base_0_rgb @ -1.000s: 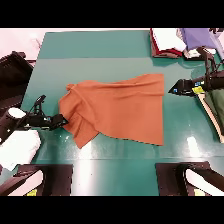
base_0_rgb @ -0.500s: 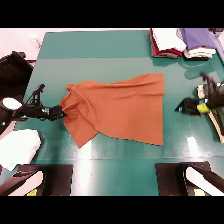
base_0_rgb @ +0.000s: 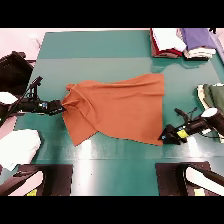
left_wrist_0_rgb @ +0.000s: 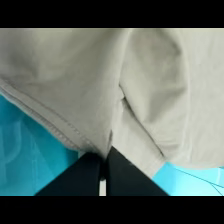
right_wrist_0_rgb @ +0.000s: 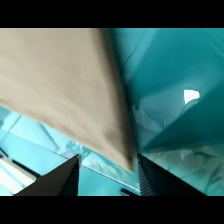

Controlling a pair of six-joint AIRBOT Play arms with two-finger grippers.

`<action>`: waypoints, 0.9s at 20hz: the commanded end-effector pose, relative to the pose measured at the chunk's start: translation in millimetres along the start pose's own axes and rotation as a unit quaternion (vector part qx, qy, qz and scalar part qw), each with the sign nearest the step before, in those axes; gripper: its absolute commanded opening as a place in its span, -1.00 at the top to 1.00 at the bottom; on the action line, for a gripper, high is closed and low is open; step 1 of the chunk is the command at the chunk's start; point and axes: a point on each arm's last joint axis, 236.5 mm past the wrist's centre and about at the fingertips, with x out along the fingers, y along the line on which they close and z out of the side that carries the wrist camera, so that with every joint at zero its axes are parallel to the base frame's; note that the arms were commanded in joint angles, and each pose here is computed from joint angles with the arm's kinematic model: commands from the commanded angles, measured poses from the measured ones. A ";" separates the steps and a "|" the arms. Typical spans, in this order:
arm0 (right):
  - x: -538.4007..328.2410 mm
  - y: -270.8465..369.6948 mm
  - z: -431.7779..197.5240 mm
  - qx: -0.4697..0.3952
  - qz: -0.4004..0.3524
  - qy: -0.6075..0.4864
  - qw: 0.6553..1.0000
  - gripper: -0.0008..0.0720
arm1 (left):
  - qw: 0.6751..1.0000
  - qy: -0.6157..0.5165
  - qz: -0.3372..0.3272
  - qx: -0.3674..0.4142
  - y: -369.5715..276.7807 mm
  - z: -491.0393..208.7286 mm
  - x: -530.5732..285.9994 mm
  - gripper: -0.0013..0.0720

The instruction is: Fold the shirts.

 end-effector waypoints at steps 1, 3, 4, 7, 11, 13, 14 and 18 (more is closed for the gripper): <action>21.7 17.3 4.5 -0.056 -0.023 0.012 0.998 0.22 | 1.000 0.010 -0.004 0.001 -2.4 -4.3 -0.7 0.89; 17.0 32.5 11.7 -0.103 -0.040 -0.002 0.994 0.76 | 1.000 0.017 -0.007 0.003 -4.8 -6.5 -2.4 0.89; 8.6 43.2 17.2 -0.125 -0.043 -0.020 0.991 0.89 | 1.000 0.020 -0.011 0.009 -10.0 -4.7 -6.9 0.89; -51.6 91.4 36.4 -0.196 -0.034 -0.120 0.973 0.94 | 0.998 0.004 -0.028 0.055 -41.7 21.3 -40.7 0.89; -207.2 172.8 35.6 -0.288 -0.025 -0.346 0.893 0.94 | 0.971 -0.169 -0.037 0.163 -128.3 90.7 -163.0 0.89; -298.7 208.9 5.4 -0.320 -0.033 -0.469 0.823 0.94 | 0.932 -0.274 -0.041 0.232 -185.7 100.9 -250.0 0.89; -338.7 222.6 -15.2 -0.330 -0.041 -0.520 0.787 0.94 | 0.906 -0.326 -0.042 0.267 -215.3 98.1 -296.0 0.89; -458.4 255.0 -107.8 -0.334 -0.097 -0.674 0.652 0.94 | 0.803 -0.487 -0.044 0.341 -299.8 53.4 -445.1 0.89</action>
